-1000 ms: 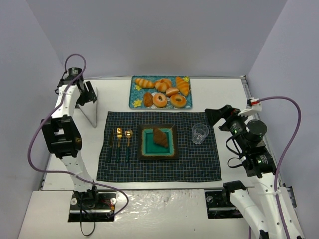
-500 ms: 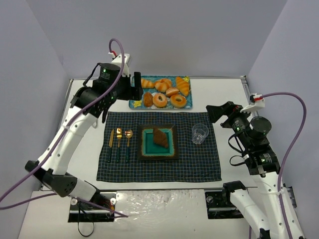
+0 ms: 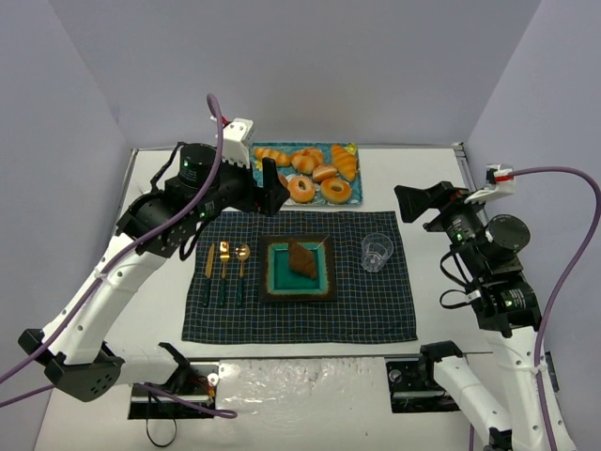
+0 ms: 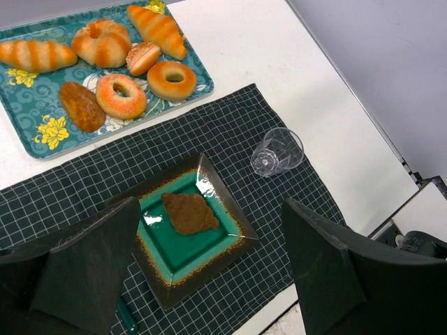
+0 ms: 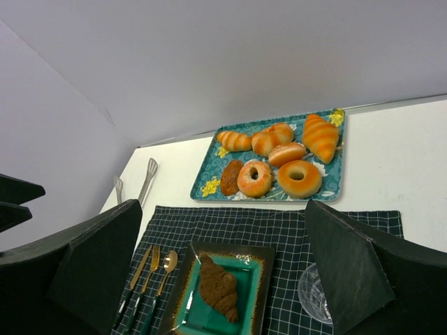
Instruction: Place the bread
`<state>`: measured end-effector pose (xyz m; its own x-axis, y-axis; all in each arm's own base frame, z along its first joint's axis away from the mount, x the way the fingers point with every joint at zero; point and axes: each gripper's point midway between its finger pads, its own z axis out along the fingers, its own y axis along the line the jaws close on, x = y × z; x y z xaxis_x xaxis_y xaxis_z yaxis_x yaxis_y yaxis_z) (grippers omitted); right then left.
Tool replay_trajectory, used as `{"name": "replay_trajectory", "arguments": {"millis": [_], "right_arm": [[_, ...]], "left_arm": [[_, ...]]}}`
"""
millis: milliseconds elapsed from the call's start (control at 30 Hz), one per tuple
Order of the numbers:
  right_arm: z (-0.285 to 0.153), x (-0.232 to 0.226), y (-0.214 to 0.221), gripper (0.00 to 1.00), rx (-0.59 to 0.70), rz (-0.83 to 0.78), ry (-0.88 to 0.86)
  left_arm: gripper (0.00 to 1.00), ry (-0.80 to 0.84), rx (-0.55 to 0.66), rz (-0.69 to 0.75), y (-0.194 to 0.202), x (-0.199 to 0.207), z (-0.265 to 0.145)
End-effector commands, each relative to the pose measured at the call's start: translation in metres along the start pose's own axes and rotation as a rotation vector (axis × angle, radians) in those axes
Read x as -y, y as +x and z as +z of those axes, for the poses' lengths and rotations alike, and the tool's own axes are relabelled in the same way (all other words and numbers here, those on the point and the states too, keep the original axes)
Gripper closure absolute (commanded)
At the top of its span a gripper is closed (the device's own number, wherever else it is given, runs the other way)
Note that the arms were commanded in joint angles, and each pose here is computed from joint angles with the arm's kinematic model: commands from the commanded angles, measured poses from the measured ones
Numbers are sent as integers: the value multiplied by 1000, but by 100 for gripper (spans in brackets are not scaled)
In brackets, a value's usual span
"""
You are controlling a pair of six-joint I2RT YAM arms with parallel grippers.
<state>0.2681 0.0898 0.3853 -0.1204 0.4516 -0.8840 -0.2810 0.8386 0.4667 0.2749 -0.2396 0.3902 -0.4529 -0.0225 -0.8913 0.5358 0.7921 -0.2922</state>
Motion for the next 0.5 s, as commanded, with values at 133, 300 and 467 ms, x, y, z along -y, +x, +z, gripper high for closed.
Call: {"name": "replay_trajectory", "arguments": {"millis": [133, 300, 467], "right_arm": [[5, -15, -23, 0, 54, -22, -52], [6, -15, -20, 0, 44, -22, -55], [8, -15, -19, 1, 40, -23, -56]], "left_arm": [[21, 75, 150, 20, -40, 18, -31], [21, 99, 150, 0, -38, 22, -31], [21, 97, 140, -8, -34, 21, -30]]}}
